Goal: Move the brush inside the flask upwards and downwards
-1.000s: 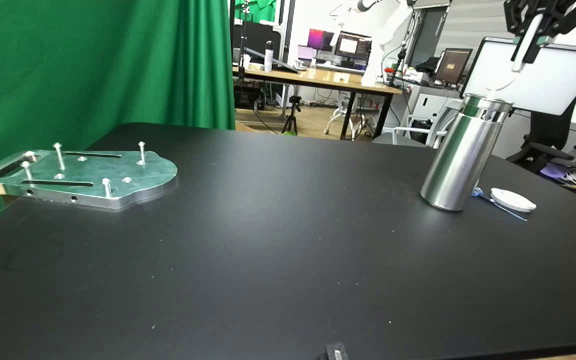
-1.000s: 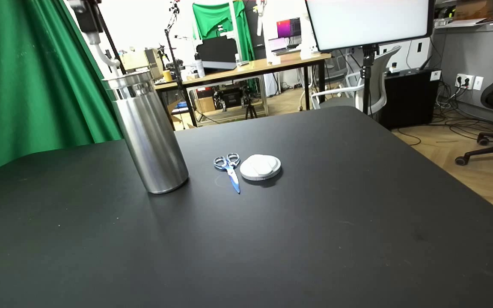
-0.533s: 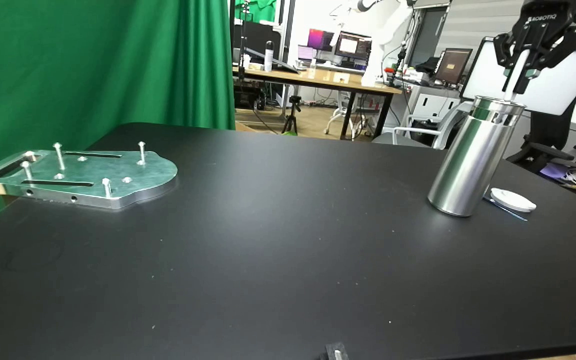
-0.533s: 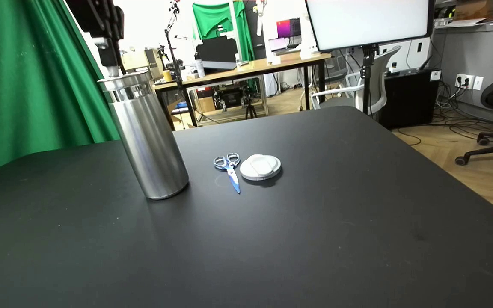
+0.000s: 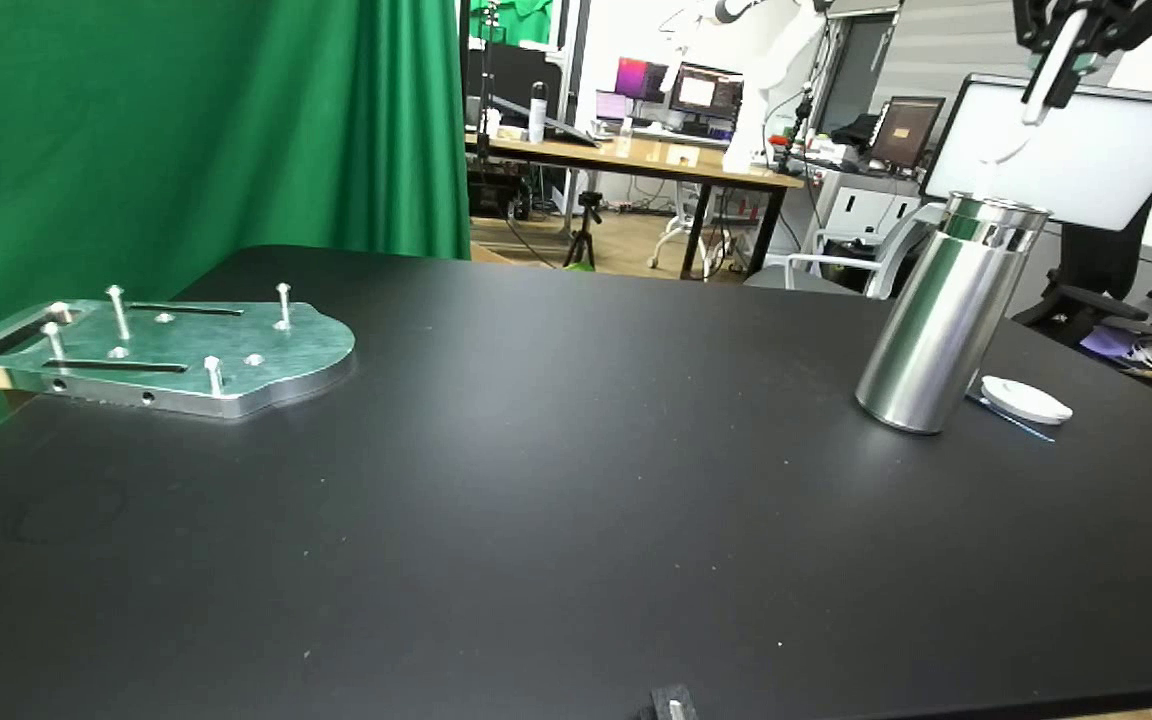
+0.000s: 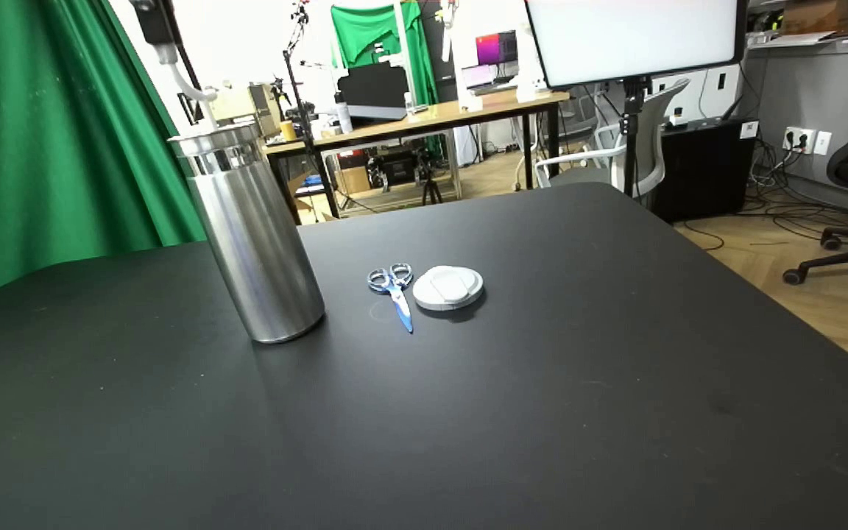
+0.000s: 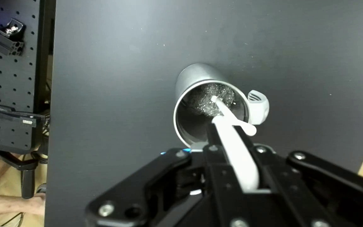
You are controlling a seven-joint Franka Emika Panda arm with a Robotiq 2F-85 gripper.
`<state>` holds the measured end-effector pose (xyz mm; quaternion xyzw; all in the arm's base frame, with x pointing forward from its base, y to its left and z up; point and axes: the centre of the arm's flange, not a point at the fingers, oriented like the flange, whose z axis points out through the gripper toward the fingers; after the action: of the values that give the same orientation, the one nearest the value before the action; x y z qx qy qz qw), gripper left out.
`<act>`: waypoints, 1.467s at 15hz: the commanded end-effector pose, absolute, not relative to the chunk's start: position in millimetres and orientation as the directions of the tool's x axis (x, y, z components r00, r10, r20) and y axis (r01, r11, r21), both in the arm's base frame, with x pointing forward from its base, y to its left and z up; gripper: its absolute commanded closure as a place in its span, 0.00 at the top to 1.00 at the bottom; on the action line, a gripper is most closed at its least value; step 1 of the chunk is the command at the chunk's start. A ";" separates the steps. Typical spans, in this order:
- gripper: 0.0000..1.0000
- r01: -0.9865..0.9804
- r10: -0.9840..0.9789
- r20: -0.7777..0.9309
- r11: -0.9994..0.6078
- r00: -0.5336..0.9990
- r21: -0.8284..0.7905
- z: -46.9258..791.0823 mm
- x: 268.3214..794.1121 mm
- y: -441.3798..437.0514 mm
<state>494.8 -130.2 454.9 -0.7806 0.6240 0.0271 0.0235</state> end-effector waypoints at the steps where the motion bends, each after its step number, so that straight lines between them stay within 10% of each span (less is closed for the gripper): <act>1: 0.04 -0.969 -0.968 -0.060 -0.239 0.242 -0.054 499.4 472.5 -116.3; 22: 0.04 -0.992 -0.968 -0.219 -0.128 0.122 0.013 423.6 494.0 -156.8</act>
<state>495.7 -157.1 396.2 -0.7465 0.6552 0.1006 0.0575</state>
